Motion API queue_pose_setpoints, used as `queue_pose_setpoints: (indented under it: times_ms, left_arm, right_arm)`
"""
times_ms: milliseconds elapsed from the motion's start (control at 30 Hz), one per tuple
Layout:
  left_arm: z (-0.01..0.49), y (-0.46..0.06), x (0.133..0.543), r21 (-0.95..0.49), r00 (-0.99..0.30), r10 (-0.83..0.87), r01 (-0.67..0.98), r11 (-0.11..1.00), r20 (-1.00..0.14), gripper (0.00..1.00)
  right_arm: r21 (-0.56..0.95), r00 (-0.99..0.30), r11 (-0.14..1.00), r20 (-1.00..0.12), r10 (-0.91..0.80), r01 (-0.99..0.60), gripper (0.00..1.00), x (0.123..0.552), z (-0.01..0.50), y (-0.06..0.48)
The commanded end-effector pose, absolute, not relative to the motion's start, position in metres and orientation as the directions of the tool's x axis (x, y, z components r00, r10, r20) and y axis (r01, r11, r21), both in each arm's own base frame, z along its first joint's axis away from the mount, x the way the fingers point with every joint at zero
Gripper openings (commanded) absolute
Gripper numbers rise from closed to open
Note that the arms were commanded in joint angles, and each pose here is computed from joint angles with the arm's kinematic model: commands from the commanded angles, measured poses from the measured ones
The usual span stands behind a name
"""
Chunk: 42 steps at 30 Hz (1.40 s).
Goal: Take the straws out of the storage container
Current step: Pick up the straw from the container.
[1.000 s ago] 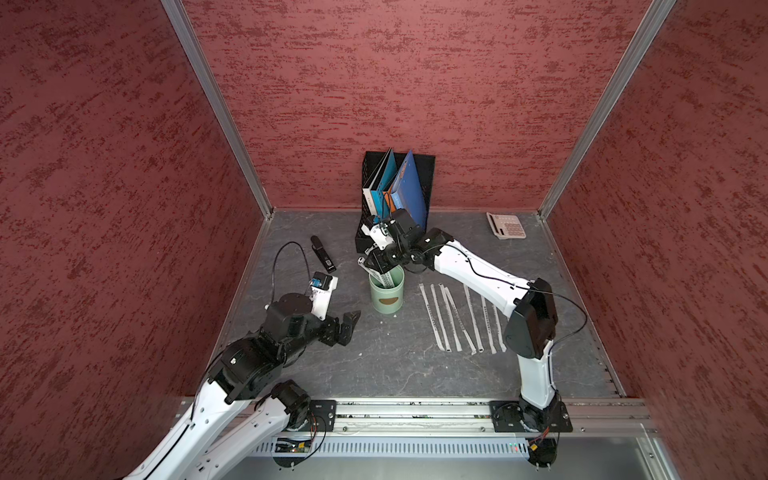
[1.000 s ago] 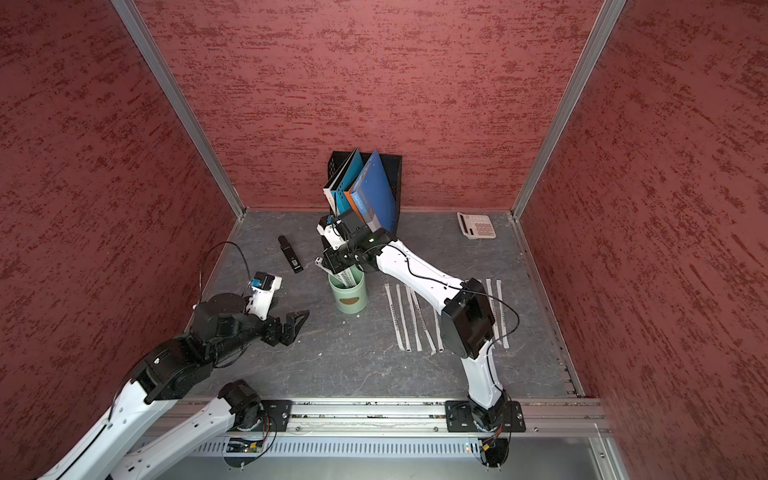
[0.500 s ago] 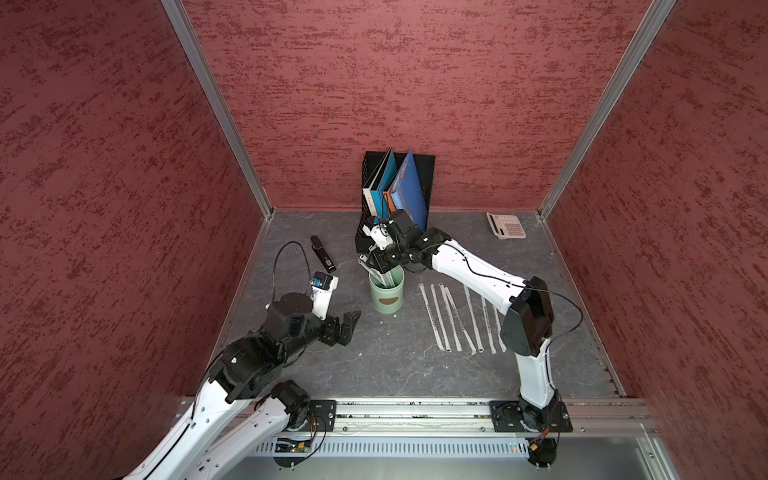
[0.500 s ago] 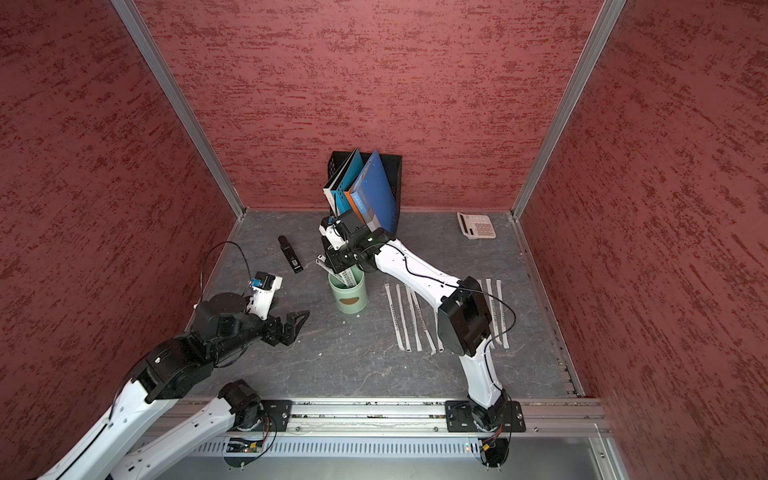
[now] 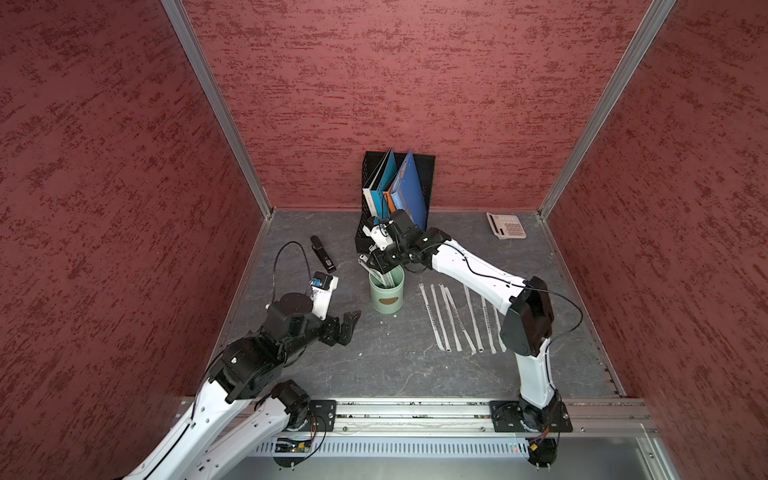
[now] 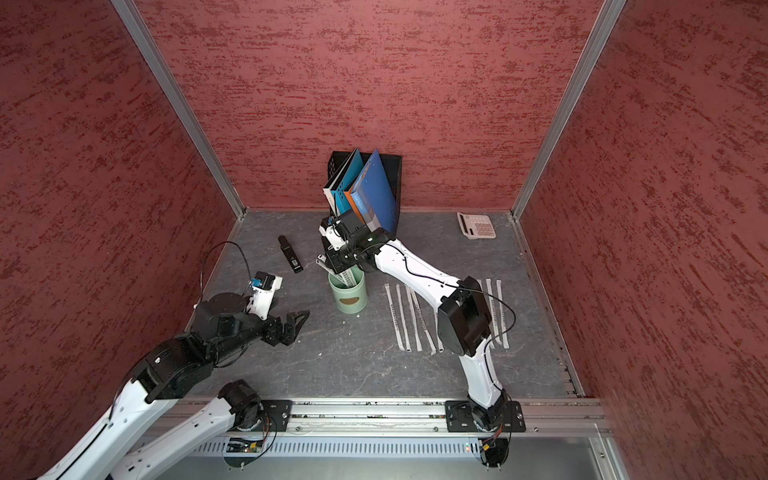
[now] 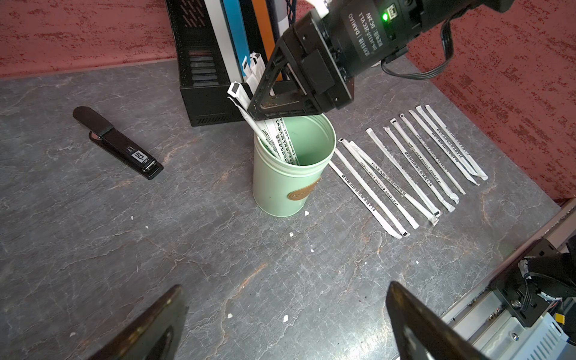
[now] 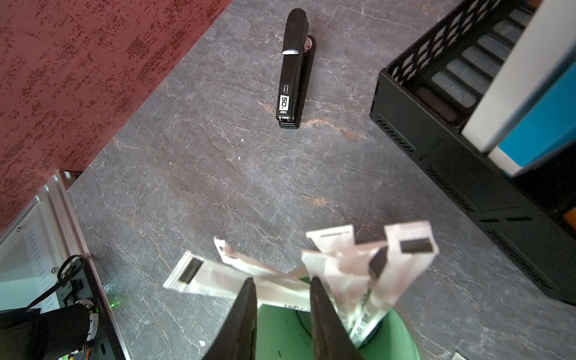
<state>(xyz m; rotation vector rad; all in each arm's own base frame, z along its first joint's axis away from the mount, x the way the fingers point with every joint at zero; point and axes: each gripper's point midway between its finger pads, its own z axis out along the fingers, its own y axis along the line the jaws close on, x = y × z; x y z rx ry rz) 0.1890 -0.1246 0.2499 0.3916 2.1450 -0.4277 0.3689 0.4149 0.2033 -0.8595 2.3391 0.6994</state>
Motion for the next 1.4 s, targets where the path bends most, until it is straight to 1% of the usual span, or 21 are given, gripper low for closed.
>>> queue_pose_setpoints:
  times_ms: [0, 400, 433, 567, 733, 1167, 1367]
  left_arm:
    - [0.253, -0.126, 0.192, -0.168, -0.55, 0.104, 0.423, 0.89, -0.829, 0.99]
    - [0.253, -0.125, 0.192, -0.167, -0.551, 0.105, 0.422, 0.891, -0.828, 0.99]
    - [0.253, -0.126, 0.192, -0.167, -0.551, 0.106, 0.422, 0.891, -0.828, 0.99]
    - [0.253, -0.125, 0.192, -0.167, -0.551, 0.104, 0.42, 0.892, -0.828, 1.0]
    - [0.253, -0.125, 0.192, -0.166, -0.55, 0.104, 0.419, 0.893, -0.828, 0.99]
    - [0.258, -0.123, 0.189, -0.172, -0.536, 0.093, 0.424, 0.889, -0.839, 0.99]
    - [0.259, -0.123, 0.188, -0.174, -0.533, 0.091, 0.426, 0.888, -0.841, 0.99]
  right_arm:
    - [0.277, -0.634, 0.642, -0.645, -0.427, -0.715, 0.28, 0.369, 0.203, 0.421]
    - [0.272, -0.621, 0.633, -0.654, -0.431, -0.725, 0.28, 0.375, 0.201, 0.428]
    - [0.27, -0.621, 0.634, -0.656, -0.43, -0.725, 0.27, 0.376, 0.201, 0.428]
    - [0.265, -0.613, 0.634, -0.667, -0.423, -0.726, 0.14, 0.376, 0.208, 0.427]
    - [0.251, -0.595, 0.637, -0.692, -0.409, -0.729, 0.07, 0.375, 0.228, 0.422]
    - [0.183, -0.509, 0.656, -0.787, -0.349, -0.732, 0.06, 0.369, 0.296, 0.4]
    - [0.156, -0.46, 0.66, -0.83, -0.317, -0.735, 0.06, 0.37, 0.318, 0.395]
